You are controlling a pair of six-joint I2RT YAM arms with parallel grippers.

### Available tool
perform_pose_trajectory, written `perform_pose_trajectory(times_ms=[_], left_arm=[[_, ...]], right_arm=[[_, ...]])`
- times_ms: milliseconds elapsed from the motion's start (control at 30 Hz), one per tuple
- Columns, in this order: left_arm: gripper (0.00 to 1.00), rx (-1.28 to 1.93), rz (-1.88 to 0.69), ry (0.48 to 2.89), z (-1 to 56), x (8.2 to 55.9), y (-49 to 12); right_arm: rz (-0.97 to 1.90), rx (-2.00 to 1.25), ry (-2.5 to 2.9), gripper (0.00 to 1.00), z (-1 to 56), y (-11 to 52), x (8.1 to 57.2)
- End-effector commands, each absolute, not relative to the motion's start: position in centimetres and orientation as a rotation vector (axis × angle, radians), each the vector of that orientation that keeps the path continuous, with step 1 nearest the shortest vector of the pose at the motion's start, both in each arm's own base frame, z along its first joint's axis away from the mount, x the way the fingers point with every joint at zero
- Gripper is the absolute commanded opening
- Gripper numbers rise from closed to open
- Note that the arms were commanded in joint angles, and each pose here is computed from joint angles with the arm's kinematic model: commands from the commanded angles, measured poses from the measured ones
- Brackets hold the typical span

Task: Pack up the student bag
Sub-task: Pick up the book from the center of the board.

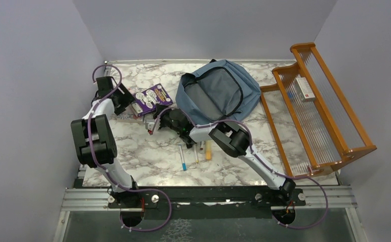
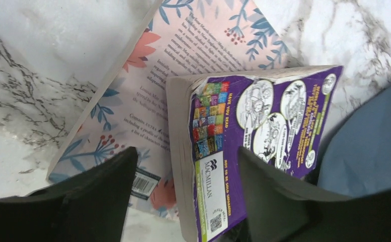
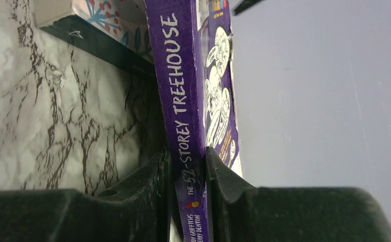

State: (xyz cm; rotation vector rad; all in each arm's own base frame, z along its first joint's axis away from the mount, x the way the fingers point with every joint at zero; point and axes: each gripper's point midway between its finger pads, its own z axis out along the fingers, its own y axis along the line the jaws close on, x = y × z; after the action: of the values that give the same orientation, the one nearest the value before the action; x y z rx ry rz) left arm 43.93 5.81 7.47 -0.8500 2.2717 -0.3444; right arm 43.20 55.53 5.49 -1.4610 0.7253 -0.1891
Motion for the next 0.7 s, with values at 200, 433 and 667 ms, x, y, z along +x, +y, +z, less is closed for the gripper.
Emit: perform_pose_trajectory(times_ms=[200, 433, 667], left_arm=[[0.99, -0.669, -0.447, 1.975, 21.9, 43.0, 4.4], [0.99, -0.486, -0.492, 1.836, 28.5, 42.3, 3.0], [0.99, -0.334, -0.628, 1.777, 29.7, 41.8, 0.4]], right_arm=[[0.017, -1.2, 0.71, 0.01, 18.1, 53.7, 41.1], [0.377, -1.036, 0.879, 0.01, 22.9, 51.2, 40.0], [0.681, -0.892, 1.063, 0.0, 25.5, 48.5, 40.2]])
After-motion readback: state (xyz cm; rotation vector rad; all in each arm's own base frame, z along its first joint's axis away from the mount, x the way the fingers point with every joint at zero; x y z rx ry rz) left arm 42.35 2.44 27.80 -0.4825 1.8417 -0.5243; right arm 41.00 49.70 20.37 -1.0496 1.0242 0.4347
